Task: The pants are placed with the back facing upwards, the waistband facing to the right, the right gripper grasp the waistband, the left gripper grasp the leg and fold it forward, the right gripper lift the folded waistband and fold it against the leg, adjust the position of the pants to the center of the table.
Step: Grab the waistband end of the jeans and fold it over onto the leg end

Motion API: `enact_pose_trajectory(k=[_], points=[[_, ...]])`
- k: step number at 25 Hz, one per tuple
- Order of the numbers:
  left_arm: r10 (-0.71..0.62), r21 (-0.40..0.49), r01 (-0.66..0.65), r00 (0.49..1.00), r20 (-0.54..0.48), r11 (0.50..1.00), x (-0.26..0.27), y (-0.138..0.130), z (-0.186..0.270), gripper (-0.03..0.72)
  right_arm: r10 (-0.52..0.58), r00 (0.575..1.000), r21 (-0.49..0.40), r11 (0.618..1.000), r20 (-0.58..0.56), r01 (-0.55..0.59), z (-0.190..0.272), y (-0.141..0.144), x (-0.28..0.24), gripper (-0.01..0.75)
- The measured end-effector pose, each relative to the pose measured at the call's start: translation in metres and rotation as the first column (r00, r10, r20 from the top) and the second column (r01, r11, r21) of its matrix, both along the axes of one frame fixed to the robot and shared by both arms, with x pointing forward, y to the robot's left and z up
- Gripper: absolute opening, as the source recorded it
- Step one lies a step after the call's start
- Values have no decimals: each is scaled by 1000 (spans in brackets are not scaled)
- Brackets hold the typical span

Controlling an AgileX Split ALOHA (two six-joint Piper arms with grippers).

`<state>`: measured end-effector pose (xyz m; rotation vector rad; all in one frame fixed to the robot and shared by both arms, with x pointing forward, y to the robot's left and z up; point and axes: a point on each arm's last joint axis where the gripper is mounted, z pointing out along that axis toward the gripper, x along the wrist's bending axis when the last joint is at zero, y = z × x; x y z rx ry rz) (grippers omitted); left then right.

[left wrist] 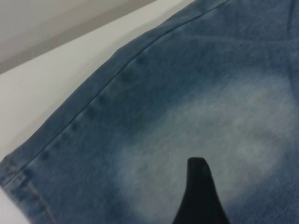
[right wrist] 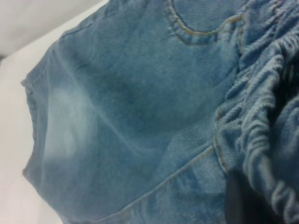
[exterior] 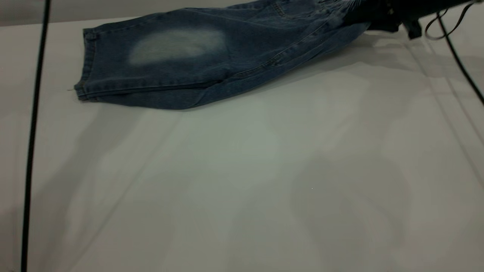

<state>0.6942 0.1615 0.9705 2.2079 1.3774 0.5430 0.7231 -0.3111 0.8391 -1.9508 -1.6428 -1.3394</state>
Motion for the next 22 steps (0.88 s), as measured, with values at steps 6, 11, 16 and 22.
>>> enact_pose_trajectory(k=[6, 11, 16, 22], points=[[-45, 11, 46, 996, -76, 999, 15, -30, -16, 464, 46, 998, -79, 996, 36, -43, 30, -2, -1, 60], [-86, -4, 86, 989, -117, 996, 32, -63, -40, 464, 81, 996, -102, 992, 41, -76, 36, 9, -2, 60], [-140, 1, 141, 983, -122, 990, 41, -97, -68, 464, 108, 993, -104, 989, 40, -103, 36, 19, -2, 60], [-168, 13, 171, 975, -144, 985, 45, -116, -106, 464, 138, 990, -85, 987, 33, -135, 37, 28, -4, 60]])
